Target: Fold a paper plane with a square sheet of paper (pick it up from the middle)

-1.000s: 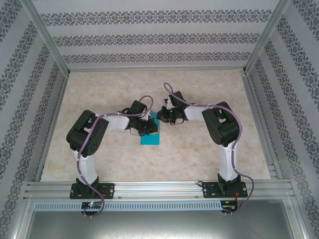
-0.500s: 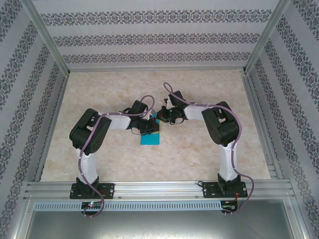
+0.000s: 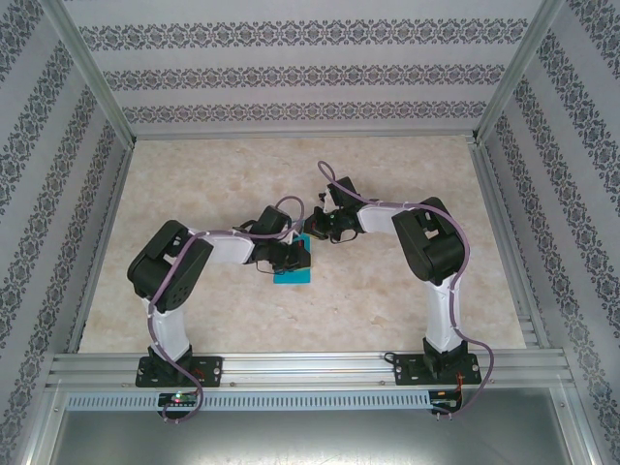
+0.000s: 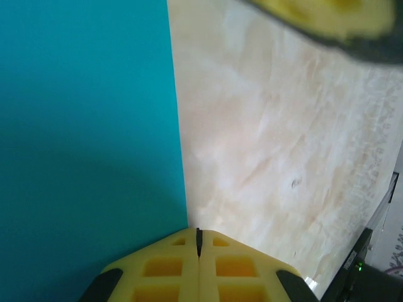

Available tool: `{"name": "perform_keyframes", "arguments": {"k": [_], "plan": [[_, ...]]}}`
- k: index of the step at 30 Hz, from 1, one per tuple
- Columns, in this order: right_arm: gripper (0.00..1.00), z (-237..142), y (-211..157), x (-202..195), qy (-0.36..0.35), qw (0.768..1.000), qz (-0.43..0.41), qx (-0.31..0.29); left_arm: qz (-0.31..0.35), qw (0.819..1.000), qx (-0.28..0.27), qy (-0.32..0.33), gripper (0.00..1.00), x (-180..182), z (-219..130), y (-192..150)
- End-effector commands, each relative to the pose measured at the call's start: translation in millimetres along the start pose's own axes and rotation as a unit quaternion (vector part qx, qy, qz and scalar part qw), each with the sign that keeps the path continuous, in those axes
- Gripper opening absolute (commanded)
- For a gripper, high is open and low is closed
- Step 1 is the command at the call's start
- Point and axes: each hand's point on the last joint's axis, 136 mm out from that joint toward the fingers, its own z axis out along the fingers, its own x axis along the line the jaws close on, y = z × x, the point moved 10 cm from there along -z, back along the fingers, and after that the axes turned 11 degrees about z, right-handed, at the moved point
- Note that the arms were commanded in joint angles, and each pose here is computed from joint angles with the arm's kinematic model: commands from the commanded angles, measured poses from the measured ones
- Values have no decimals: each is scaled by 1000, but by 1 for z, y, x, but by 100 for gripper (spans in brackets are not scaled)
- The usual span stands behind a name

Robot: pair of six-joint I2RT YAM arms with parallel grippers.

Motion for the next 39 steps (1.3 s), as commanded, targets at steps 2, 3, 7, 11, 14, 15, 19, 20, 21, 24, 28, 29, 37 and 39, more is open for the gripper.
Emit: {"name": "perform_keyframes", "arguments": {"k": [2, 3, 7, 11, 14, 15, 19, 20, 21, 24, 28, 29, 37, 39], "plan": [[0, 7, 2, -29, -54, 998, 29, -3, -25, 998, 53, 20, 0, 0, 4, -35], [0, 7, 2, -29, -54, 998, 29, -3, -26, 998, 54, 21, 0, -1, 4, -38], [0, 8, 4, -30, -54, 998, 29, -4, -28, 998, 59, 22, 0, -2, 5, -50], [0, 9, 4, -31, -54, 998, 30, -1, -24, 998, 60, 25, 0, -5, 4, -56], [0, 9, 4, -31, -53, 998, 29, 0, -19, 998, 57, 28, 0, -7, 1, -58], [0, 9, 4, -30, -52, 998, 30, -1, -15, 998, 55, 26, 0, -9, -1, -57], [0, 8, 5, -28, -50, 998, 29, -1, 2, 998, 48, 31, 0, -18, -8, -51], [0, 8, 5, -27, -50, 998, 28, -2, 7, 998, 47, 34, 1, -20, -10, -49], [0, 8, 5, -26, -48, 998, 26, -1, 8, 998, 43, 35, 2, -23, -13, -45], [0, 4, 5, -19, -41, 999, 19, 0, 10, 999, 20, 41, 10, -28, -30, -32], [0, -9, 7, 1, -15, 1000, -6, -4, -17, 998, -25, 52, 22, -17, -64, -16], [0, -12, 6, 6, -10, 1000, -11, -4, -26, 998, -32, 57, 28, -12, -71, -15], [12, -37, -12, 41, -7, 999, -46, -15, -125, 986, -67, 89, 62, 32, -111, -26], [17, -42, -20, 44, -19, 998, -49, -17, -131, 984, -62, 100, 69, 34, -114, -31]]}}
